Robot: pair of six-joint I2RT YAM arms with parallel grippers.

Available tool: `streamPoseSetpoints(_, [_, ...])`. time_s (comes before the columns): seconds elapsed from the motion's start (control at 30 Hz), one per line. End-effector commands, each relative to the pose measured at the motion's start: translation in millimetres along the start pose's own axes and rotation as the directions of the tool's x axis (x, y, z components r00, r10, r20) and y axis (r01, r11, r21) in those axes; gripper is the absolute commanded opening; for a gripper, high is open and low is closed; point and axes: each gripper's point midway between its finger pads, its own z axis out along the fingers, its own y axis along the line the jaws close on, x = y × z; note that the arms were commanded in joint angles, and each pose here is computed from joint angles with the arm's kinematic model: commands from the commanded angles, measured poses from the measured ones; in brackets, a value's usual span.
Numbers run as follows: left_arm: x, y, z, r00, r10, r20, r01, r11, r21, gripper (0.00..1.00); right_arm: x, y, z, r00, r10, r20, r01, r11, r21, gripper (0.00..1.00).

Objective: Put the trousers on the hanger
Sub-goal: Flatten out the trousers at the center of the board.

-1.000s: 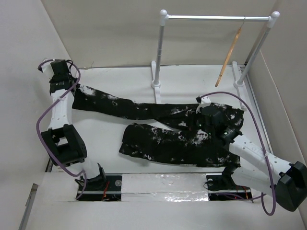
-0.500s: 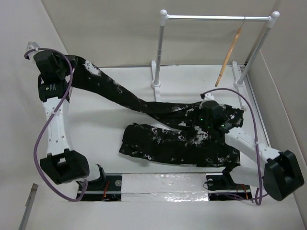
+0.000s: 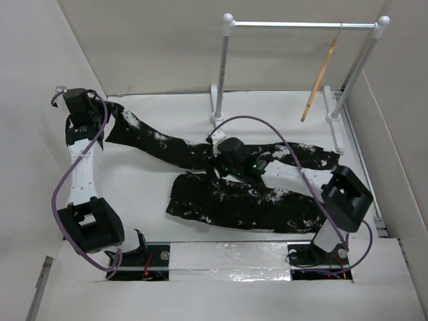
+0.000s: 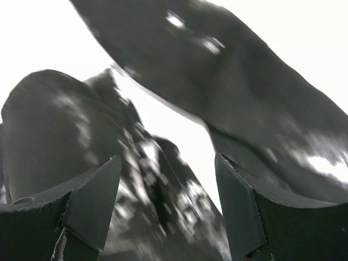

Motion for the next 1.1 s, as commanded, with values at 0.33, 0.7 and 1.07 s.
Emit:
streamPoseSetpoints(0.33, [-39,-81,-77,0.995,-0.017,0.098,-0.009,0.965,0.263,0.0,-70,75,70,0.965,-0.246,0.091,0.242,0.969,0.05,0.75])
streamPoseSetpoints(0.7, [-35,-72,-87,0.995,-0.011,0.102,-0.015,0.969,0.245,0.0,-70,60,91,0.973,-0.221,0.07,0.204,0.959,0.197,0.18])
streamPoseSetpoints(1.07, [11,86,-32,0.991,0.061,0.119,-0.037,0.981,-0.191,0.0,-140,0,62,0.971,-0.175,0.165,0.175,0.984,0.016,0.0])
